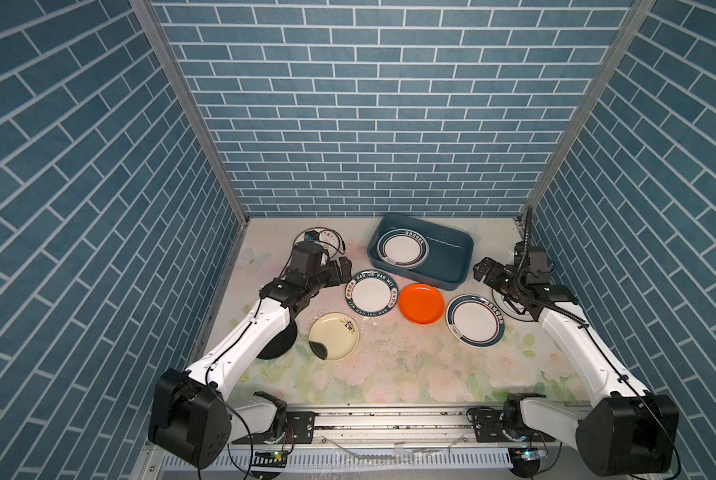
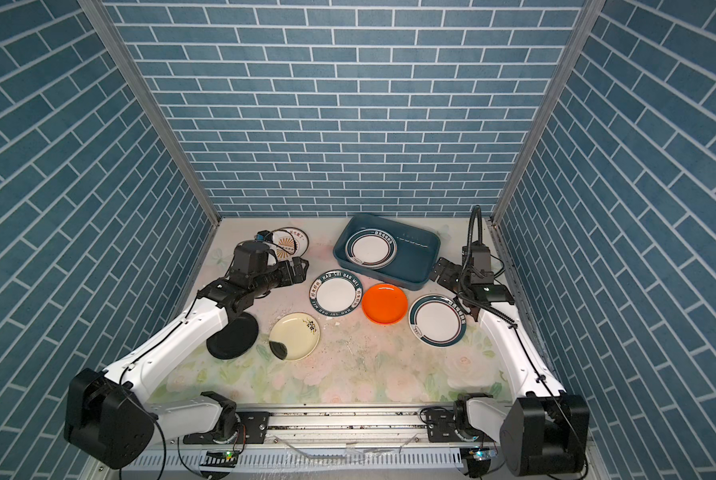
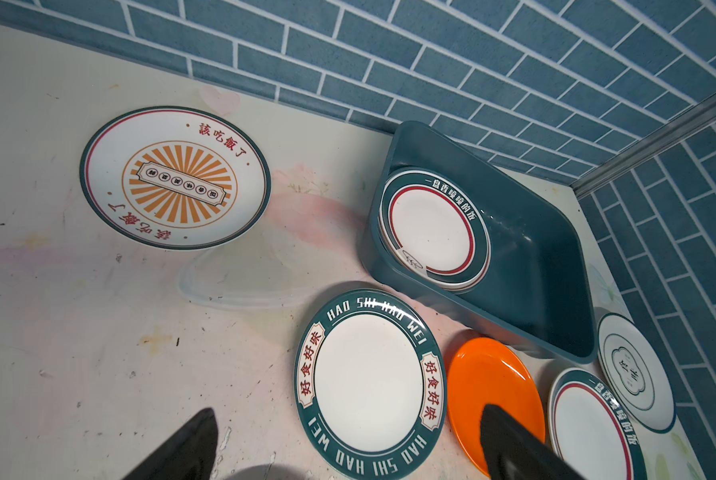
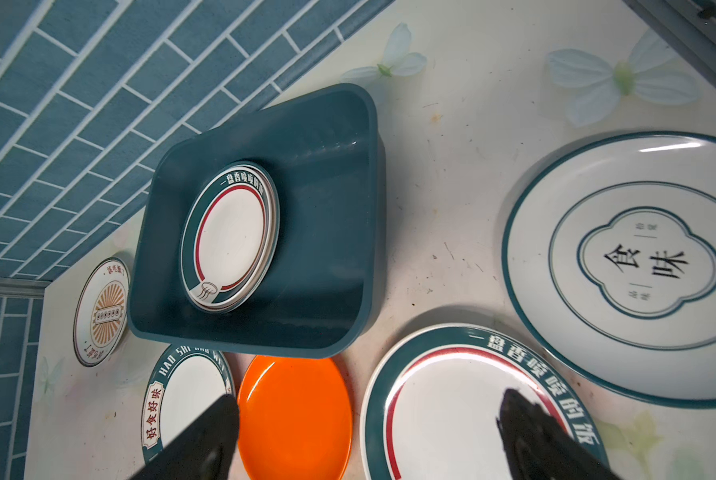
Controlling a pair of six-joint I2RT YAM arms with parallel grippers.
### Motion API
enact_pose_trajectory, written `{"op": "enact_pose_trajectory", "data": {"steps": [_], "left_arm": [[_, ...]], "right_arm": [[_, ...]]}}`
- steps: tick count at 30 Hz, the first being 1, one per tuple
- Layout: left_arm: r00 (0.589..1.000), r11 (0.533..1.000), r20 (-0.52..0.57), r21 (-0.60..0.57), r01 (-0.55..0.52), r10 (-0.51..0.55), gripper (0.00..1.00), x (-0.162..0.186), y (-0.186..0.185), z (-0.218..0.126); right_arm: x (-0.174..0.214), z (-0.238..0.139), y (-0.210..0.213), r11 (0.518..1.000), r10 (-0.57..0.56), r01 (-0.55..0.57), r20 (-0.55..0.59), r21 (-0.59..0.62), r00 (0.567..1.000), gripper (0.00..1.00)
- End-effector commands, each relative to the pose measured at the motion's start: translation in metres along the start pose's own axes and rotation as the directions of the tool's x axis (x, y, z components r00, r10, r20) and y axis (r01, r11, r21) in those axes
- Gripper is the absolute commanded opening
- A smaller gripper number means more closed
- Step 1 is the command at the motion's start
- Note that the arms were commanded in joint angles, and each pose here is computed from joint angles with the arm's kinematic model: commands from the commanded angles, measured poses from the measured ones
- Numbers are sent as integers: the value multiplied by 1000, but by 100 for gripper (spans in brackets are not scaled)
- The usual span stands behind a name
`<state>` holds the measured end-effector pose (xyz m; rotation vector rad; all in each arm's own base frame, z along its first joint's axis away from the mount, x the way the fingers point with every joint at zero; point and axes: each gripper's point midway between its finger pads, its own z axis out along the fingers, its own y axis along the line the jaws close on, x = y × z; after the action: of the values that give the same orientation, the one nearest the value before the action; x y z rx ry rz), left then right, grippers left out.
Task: Place the plates into the plastic bin on the countertop
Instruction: 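Release the plate in the bin and move the right gripper toward the nearer green-rimmed plate, then lower the right gripper and grasp the rim of the green-rimmed red-ring plate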
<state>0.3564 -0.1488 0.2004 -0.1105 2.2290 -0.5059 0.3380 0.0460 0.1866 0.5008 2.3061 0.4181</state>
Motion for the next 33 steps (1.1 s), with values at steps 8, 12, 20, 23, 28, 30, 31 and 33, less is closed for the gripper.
{"op": "enact_pose_trajectory", "data": {"steps": [8, 12, 20, 23, 28, 30, 31, 33], "left_arm": [[999, 990, -37, 133, 43, -38, 100, 44, -2, -12], [999, 990, -41, 136, 37, -31, 100, 62, 5, -30], [998, 964, -51, 261, 49, -37, 100, 91, -2, -45], [999, 956, -38, 291, 48, -38, 100, 92, -5, -47], [999, 941, -20, 334, 48, -44, 100, 92, -11, -50], [999, 940, -16, 337, 48, -46, 100, 93, -11, -49], [999, 942, -20, 333, 50, -46, 100, 95, -9, -48], [999, 943, -26, 329, 53, -47, 100, 97, -8, -47]], "right_arm": [[91, -29, -63, 986, 150, -137, -136, 99, 979, 97], [116, -37, -73, 976, 200, -181, -181, 119, 963, 96], [144, -30, -77, 941, 338, -336, -166, 41, 927, 93], [156, -24, -76, 918, 390, -396, -179, 1, 903, 91], [174, -13, -87, 893, 443, -449, -176, 6, 879, 82], [175, -11, -90, 885, 460, -465, -162, 2, 873, 79], [175, -10, -90, 881, 468, -474, -154, -4, 871, 77], [175, -7, -92, 871, 485, -491, -140, -10, 863, 74]]}}
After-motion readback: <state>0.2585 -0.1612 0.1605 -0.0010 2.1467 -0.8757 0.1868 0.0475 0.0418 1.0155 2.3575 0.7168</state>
